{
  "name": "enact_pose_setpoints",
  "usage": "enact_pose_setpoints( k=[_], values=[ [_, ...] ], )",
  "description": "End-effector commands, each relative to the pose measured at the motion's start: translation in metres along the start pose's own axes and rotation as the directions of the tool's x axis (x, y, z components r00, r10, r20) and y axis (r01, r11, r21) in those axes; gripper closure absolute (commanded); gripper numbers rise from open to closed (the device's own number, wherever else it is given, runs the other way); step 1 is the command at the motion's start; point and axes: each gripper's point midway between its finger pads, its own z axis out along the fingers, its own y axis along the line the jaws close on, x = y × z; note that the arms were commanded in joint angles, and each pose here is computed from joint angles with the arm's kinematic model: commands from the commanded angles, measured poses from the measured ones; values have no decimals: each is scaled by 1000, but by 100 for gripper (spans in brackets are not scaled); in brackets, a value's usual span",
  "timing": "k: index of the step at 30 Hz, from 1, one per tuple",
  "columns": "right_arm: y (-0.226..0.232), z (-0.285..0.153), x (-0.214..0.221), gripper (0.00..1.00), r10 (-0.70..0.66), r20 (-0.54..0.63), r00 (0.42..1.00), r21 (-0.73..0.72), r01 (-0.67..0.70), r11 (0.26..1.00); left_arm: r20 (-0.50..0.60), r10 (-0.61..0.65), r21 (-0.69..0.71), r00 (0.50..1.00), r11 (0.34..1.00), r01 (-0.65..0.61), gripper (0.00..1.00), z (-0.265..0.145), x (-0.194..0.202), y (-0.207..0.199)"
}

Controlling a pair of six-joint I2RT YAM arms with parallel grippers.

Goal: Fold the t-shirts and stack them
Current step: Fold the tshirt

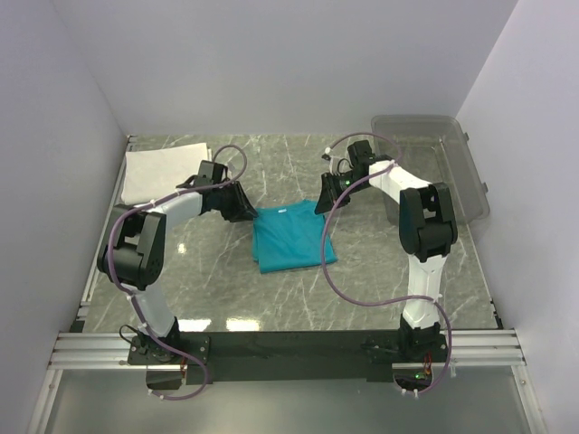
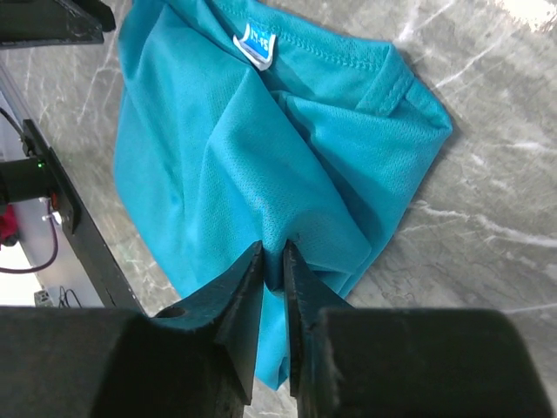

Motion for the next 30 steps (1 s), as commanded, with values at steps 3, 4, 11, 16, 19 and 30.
enact_pose_setpoints(
  k=[3, 4, 11, 16, 19, 30],
  values=[
    [6, 0, -15, 81, -18, 23, 1000, -27, 19, 999, -5, 38, 37, 999, 999, -37, 68, 4, -1, -15],
    [6, 0, -16, 82, -18, 25, 1000, -27, 19, 999, -14, 39, 32, 999, 999, -38, 68, 7, 1, -14],
    [8, 0, -15, 85, -18, 26, 999, -31, 19, 999, -8, 46, -17, 999, 999, -46, 68, 11, -2, -6],
    [7, 0, -15, 86, -17, 25, 1000, -31, 17, 999, -5, 51, -38, 999, 998, -51, 72, 16, -7, -3],
    [8, -2, -16, 88, -20, 30, 999, -30, 21, 999, -1, 52, -40, 999, 998, -52, 95, 18, -9, -3],
    [2, -17, -35, 99, -12, 127, 992, -7, 13, 1000, 162, 35, -55, 986, 998, -26, 99, -8, -32, -1]
  ],
)
